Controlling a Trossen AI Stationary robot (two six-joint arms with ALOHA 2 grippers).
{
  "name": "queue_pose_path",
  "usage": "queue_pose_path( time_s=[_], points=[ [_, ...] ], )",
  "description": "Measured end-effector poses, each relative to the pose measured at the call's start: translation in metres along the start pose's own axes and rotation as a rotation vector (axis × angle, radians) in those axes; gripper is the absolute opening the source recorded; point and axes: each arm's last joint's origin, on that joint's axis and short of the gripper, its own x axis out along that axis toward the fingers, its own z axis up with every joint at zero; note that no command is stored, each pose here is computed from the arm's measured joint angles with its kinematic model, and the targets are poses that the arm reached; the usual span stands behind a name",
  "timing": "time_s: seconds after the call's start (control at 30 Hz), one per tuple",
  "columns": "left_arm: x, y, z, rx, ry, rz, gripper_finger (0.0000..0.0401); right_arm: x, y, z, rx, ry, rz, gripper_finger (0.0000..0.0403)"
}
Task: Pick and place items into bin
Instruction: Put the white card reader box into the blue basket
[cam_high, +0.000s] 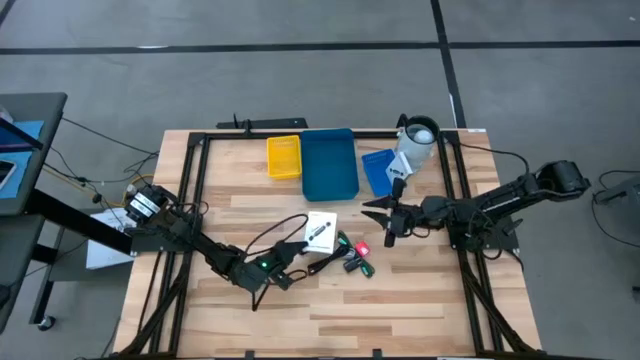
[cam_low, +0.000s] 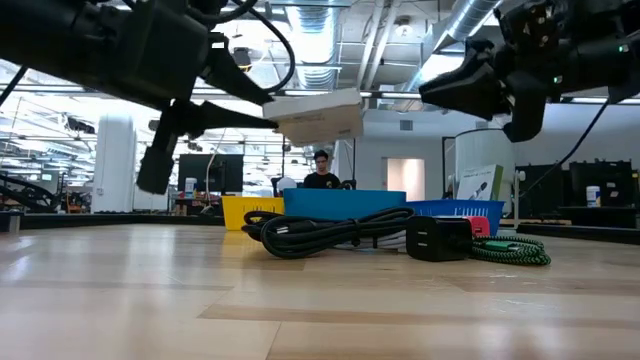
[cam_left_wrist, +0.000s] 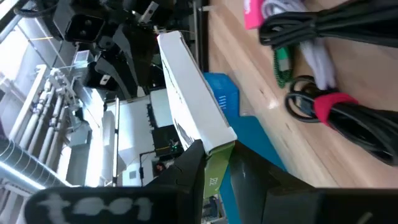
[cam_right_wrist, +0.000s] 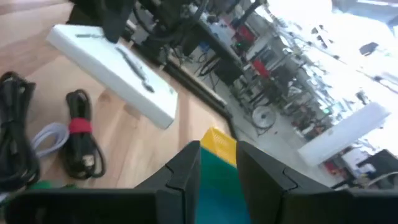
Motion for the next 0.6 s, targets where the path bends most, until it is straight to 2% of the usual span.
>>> queue_pose_path(
  time_s=[0.1, 0.3, 0.6],
  points=[
    [0.002, 0.002, -0.001, -0.019, 0.0, 0.012, 0.0048, 0.002, 0.003, 0.007, -0.009, 0.023, -0.026, 0.0099],
    [0.004, 0.004, -0.002, -0.039, 0.004, 0.022, 0.0048, 0.006, 0.014, 0.013, -0.128, 0.123, -0.029, 0.0099],
    [0.017, 0.013, -0.01, -0.104, 0.003, 0.06, 0.0048, 0.027, 0.024, 0.027, -0.16, 0.173, -0.031, 0.0099]
  ],
)
